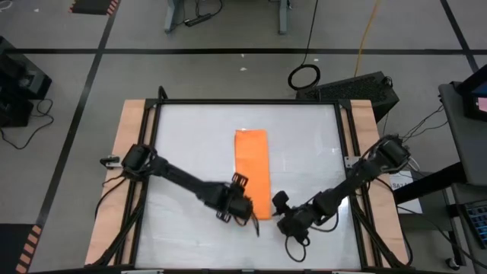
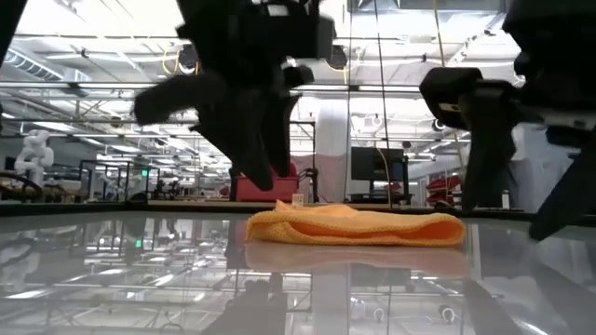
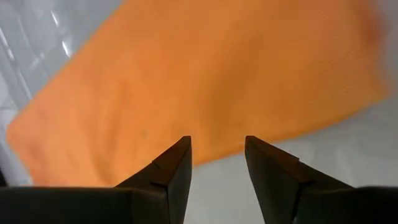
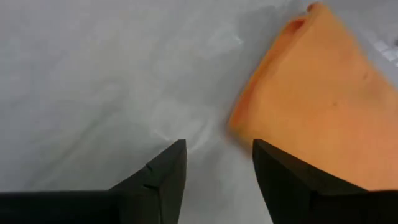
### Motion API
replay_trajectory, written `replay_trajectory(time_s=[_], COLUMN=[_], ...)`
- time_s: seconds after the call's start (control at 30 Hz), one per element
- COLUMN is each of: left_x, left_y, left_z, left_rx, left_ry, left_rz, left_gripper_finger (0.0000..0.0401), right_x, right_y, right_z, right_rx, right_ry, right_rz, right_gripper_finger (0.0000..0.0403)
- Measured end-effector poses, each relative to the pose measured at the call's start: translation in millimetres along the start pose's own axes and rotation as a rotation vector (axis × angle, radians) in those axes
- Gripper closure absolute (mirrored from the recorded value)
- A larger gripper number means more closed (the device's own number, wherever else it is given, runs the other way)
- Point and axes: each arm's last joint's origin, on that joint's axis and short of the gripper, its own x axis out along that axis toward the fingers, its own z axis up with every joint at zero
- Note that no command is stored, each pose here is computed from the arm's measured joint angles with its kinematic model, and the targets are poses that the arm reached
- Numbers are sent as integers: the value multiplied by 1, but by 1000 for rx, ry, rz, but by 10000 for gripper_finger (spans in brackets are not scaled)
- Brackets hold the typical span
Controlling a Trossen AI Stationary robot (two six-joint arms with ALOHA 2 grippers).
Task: Roll towel
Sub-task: Roll the orange towel
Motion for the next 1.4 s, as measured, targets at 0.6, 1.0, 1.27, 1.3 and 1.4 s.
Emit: replay_trajectory(time_s=[0.6,1.0,1.27,1.3,1.4], left_x=[-32,-36,-33,-33,-32], left_y=[-77,-107,-110,-110,-109], left_z=[16,18,15,15,15], left_rx=[-124,-244,-168,-153,-130], left_ry=[-180,-244,-209,-206,-196], left_rz=[80,134,139,141,124], left_gripper_finger=[244,244,244,244,244], right_x=[10,20,20,20,20], right_y=[13,26,27,27,25], right_z=[6,2,3,3,2], right_rx=[-64,-109,-140,-141,-140], right_ry=[-44,-25,-22,-21,-17], right_rz=[-171,-218,-221,-222,-223], right_gripper_finger=[247,248,248,248,248])
